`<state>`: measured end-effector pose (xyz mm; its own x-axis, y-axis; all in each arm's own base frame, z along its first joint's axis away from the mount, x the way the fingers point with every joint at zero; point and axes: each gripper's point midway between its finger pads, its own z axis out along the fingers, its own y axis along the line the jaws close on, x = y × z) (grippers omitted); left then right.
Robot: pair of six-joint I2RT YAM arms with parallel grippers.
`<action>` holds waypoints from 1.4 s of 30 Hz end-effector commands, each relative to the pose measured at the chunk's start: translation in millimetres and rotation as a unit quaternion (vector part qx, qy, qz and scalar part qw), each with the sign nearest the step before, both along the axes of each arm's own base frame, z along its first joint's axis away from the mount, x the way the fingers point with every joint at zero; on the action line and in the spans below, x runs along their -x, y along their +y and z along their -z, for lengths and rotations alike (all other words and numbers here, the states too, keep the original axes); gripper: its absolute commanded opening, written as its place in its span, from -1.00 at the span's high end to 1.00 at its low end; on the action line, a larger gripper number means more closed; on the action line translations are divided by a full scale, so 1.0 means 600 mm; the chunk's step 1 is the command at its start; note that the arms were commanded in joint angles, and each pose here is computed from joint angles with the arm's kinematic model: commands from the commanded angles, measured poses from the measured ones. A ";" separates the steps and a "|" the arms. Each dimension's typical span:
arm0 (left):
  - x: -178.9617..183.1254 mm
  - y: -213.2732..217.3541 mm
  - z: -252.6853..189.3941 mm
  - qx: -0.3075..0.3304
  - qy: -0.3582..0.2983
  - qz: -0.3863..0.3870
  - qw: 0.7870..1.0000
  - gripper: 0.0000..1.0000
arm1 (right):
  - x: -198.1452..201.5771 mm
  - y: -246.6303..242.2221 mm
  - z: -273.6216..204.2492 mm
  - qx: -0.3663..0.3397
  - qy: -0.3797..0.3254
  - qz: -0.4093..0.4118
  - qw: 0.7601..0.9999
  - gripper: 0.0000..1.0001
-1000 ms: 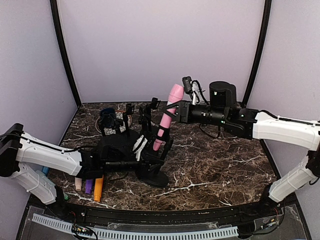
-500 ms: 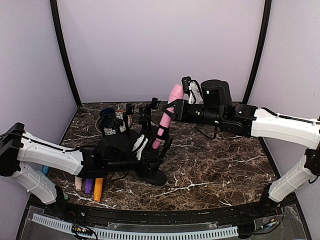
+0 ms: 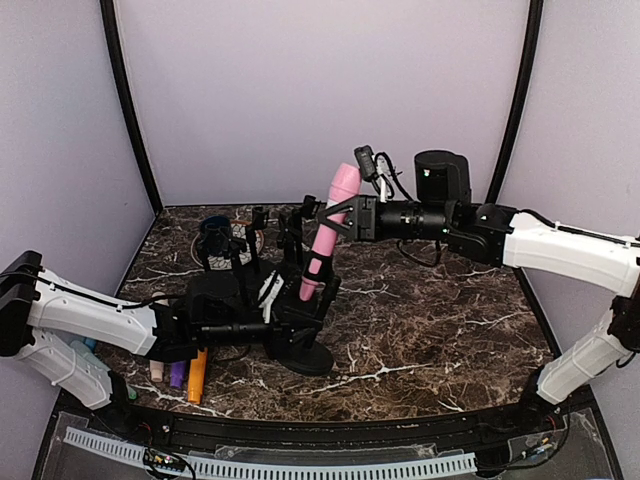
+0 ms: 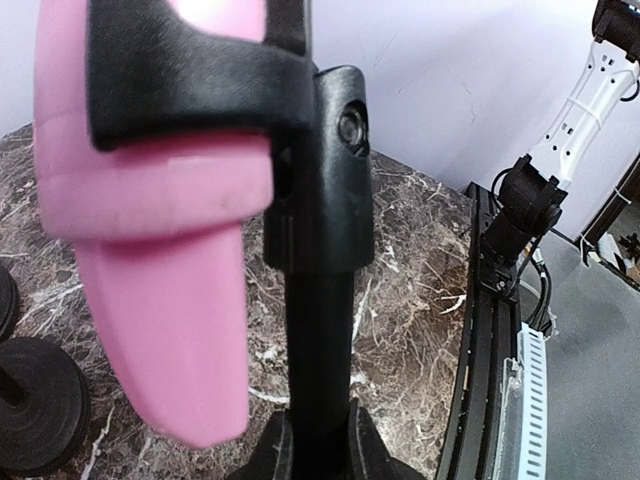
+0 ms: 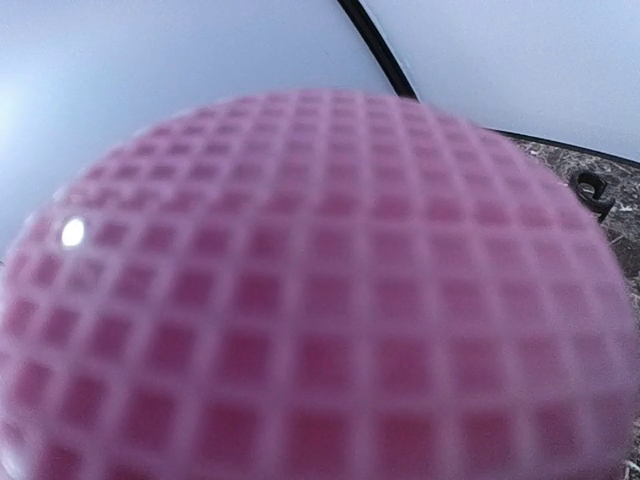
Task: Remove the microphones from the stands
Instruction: Remove the microphone from the microphone stand.
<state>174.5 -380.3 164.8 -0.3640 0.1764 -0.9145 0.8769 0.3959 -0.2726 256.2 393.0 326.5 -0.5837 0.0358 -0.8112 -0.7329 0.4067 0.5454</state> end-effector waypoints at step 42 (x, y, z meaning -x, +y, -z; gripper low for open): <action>0.041 0.023 0.047 -0.043 0.019 0.049 0.998 1.00 | -0.006 -0.068 -0.158 -0.139 -0.077 -0.026 0.987 0.65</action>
